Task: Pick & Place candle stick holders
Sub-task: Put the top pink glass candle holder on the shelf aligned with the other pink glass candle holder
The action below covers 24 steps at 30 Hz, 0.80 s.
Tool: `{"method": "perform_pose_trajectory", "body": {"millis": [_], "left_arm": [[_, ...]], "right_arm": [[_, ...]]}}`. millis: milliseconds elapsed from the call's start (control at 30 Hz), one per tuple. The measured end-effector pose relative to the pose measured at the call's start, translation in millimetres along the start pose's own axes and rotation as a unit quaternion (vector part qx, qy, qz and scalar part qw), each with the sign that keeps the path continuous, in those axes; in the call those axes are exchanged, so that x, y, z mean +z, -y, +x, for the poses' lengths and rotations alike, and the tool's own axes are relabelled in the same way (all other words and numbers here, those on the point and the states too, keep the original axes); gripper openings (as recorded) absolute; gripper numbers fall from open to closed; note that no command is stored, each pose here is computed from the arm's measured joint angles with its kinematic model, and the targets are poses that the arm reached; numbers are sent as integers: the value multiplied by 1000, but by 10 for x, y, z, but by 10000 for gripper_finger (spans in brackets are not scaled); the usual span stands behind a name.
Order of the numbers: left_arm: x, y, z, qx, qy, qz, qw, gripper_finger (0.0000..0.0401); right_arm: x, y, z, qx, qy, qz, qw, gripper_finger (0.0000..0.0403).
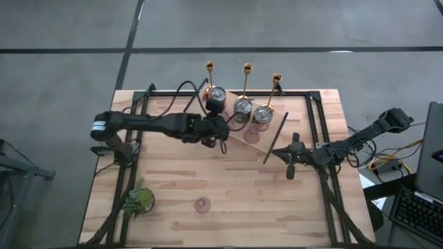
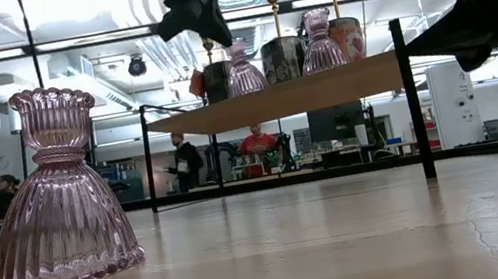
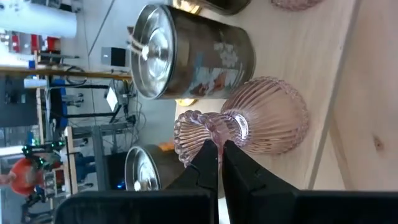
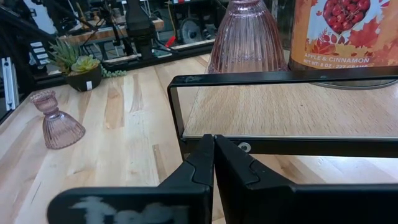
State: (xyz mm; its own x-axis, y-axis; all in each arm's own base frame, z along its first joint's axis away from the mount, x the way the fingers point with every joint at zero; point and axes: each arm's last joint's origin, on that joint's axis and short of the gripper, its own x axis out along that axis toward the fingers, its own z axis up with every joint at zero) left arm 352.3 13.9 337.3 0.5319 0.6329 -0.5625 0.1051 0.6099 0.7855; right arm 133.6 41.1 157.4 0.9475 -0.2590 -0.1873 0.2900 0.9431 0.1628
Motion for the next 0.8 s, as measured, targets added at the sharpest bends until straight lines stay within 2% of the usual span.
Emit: {"method": "perform_pose_trajectory", "body": {"millis": [267, 500, 800], "left_arm": [[114, -88, -20, -24, 21, 12, 999, 7], [43, -122, 14, -25, -5, 14, 1000, 7], [58, -126, 28, -33, 9, 1, 999, 7]], "right_arm": [[0, 0, 0, 0, 0, 0, 1000, 8], [0, 0, 0, 0, 0, 0, 1000, 8], [0, 0, 0, 0, 0, 0, 1000, 8]]}}
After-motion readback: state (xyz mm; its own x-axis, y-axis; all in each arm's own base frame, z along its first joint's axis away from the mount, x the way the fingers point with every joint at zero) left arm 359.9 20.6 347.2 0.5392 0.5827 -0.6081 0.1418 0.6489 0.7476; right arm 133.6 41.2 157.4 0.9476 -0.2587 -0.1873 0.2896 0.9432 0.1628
